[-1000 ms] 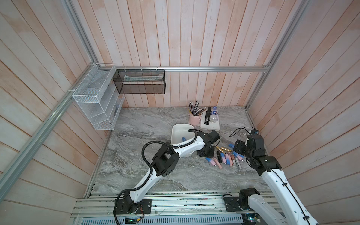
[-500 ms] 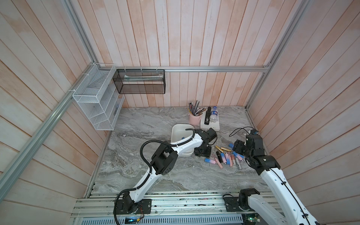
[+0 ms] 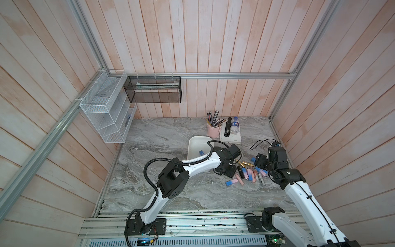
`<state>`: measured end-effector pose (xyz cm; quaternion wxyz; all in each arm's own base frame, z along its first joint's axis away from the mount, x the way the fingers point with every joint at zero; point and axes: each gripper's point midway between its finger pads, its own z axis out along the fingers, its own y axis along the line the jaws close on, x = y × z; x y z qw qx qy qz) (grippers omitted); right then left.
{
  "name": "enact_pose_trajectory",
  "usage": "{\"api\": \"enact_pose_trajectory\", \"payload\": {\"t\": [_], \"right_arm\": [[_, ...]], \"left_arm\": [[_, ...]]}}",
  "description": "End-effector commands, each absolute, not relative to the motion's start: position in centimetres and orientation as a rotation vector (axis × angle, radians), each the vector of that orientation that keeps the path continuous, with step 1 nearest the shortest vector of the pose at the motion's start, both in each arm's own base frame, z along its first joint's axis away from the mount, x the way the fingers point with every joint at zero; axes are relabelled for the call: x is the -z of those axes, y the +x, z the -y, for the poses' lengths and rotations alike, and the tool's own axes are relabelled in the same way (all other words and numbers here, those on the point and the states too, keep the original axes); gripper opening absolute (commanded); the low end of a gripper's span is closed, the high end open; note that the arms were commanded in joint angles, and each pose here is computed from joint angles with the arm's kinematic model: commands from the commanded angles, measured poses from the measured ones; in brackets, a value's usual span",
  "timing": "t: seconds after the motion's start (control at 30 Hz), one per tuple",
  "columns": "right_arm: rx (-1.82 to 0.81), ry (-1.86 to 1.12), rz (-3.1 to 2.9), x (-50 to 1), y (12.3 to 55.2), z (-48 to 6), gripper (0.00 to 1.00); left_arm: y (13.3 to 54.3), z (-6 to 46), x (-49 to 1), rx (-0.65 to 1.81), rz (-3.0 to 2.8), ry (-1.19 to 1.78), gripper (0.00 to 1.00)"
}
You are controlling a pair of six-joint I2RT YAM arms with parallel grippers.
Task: Put the lipstick into the storage box
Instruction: Pick up the lipstick at the center of the board.
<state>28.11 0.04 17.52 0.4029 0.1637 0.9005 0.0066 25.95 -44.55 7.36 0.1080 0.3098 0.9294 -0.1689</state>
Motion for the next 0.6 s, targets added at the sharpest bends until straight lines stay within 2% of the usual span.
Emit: {"api": "enact_pose_trajectory", "payload": {"t": [0.0,0.17,0.57], "right_arm": [[-0.033,0.397,-2.241,-19.2,28.8,-0.2,0.77],[-0.045,0.426,-2.232,-19.8,29.0,0.4,0.78],[-0.102,0.474,-2.272,-19.7,28.5,0.3,0.79]], "left_arm": [[26.1,45.1,-9.2,0.567,-2.591,1.018,0.66],[24.1,45.5,-8.9,0.674,-2.502,1.155,0.68],[23.0,46.2,-6.9,0.65,-2.446,1.326,0.69]]}}
